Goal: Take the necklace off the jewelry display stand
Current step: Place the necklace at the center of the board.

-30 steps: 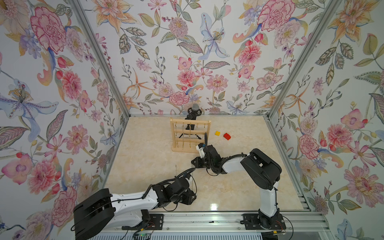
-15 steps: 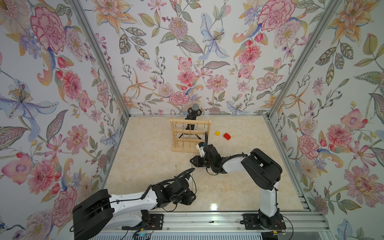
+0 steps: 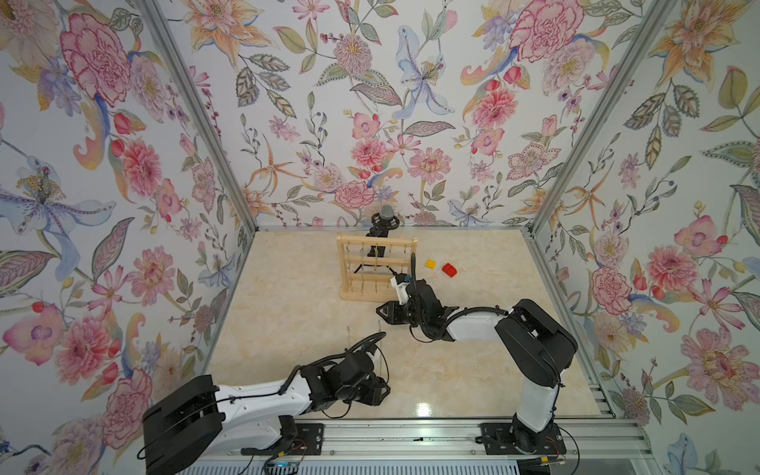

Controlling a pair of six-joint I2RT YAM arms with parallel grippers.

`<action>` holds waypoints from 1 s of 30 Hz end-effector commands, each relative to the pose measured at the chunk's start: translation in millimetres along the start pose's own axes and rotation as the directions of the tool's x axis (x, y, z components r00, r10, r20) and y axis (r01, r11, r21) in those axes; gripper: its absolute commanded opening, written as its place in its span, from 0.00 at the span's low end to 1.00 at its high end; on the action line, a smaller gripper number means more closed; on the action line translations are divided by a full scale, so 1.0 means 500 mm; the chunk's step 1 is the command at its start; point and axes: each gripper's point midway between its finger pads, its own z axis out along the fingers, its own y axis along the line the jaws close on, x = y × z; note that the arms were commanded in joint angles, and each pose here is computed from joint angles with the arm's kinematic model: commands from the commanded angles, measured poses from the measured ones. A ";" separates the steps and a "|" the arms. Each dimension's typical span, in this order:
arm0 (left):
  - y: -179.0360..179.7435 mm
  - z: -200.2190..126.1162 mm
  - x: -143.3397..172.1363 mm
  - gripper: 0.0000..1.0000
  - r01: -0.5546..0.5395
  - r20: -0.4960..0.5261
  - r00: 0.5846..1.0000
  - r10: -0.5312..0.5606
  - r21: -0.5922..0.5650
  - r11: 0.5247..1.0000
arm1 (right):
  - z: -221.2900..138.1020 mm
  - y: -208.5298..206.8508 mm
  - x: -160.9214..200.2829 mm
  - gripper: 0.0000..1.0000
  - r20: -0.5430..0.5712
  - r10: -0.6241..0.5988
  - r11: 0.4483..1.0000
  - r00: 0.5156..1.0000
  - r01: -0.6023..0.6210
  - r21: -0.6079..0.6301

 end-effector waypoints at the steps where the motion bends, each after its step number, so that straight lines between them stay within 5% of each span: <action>1: -0.005 -0.002 -0.015 0.57 -0.037 0.019 0.999 0.037 -0.027 0.999 | -0.023 0.012 0.002 0.34 0.015 -0.012 1.000 1.000 0.012 0.008; 11: -0.055 -0.041 -0.070 0.74 -0.089 0.110 0.990 0.087 0.014 0.996 | -0.094 0.043 0.000 0.35 0.065 -0.044 0.999 0.997 0.044 0.002; 22: -0.079 -0.125 -0.167 0.98 -0.196 0.284 0.935 0.213 -0.085 0.977 | -0.268 0.078 -0.051 0.41 0.306 -0.181 0.983 0.935 0.180 0.029; 30: -0.092 -0.203 -0.273 0.99 -0.227 0.422 0.859 0.289 -0.193 0.955 | -0.379 0.058 -0.086 0.50 0.436 -0.226 0.971 0.871 0.235 0.035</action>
